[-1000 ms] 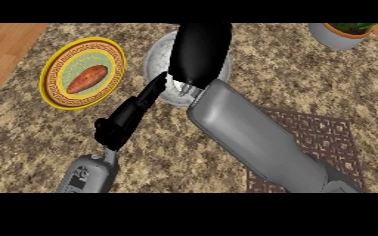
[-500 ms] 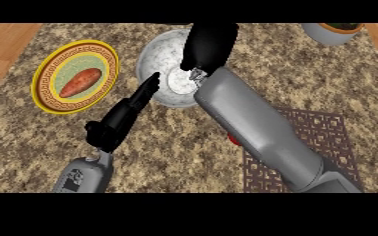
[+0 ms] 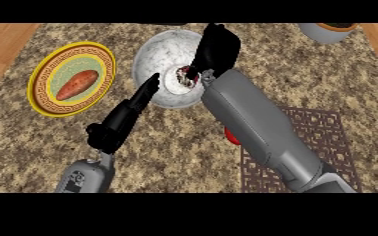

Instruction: Pick the cupcake from the placemat and place it in the bowl

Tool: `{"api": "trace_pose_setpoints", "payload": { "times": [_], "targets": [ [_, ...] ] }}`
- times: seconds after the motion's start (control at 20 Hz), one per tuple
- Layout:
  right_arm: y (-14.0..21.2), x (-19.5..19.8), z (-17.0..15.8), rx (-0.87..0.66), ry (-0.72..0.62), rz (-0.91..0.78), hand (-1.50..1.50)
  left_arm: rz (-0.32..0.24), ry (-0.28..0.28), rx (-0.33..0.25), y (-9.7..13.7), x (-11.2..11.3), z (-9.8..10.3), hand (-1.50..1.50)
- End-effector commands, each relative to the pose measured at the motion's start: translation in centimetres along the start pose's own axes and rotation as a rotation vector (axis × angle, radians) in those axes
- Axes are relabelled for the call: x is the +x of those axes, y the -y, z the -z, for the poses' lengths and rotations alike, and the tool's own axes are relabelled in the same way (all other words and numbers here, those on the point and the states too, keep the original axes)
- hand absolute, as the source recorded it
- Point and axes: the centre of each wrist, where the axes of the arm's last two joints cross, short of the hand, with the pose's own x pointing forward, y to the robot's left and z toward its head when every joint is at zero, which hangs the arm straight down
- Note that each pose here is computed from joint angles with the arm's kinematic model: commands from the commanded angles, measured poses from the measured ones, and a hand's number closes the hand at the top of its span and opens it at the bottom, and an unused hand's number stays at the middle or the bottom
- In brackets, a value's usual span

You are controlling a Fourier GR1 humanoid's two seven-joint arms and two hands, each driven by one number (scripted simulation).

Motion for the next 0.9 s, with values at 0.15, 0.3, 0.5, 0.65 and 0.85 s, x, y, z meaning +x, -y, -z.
{"api": "trace_pose_setpoints", "payload": {
  "times": [0.15, 0.3, 0.5, 0.65, 0.85],
  "targets": [
    [1.1, 1.7, 0.0, -0.163, -0.082, 0.264, -1.50, 0.012, -0.034, 0.024, -1.0, 0.1, -0.3, 0.00],
    [1.5, 1.6, 0.3, -0.244, -0.106, 0.367, -1.50, -0.002, -0.024, 0.049, -1.2, -0.8, -1.1, 0.00],
    [2.9, 0.7, 0.9, -0.277, -0.178, 0.519, -1.50, -0.013, -0.036, 0.062, -1.6, -0.7, -2.1, 0.00],
    [1.7, -1.1, 0.4, -0.301, -0.190, 0.571, -1.50, -0.015, -0.049, 0.082, -1.9, -0.9, -2.0, 0.00],
    [1.0, -4.3, -0.3, -0.333, -0.240, 0.624, -1.50, -0.003, -0.072, 0.124, -3.4, -1.3, -3.2, 0.00]
  ]
}}
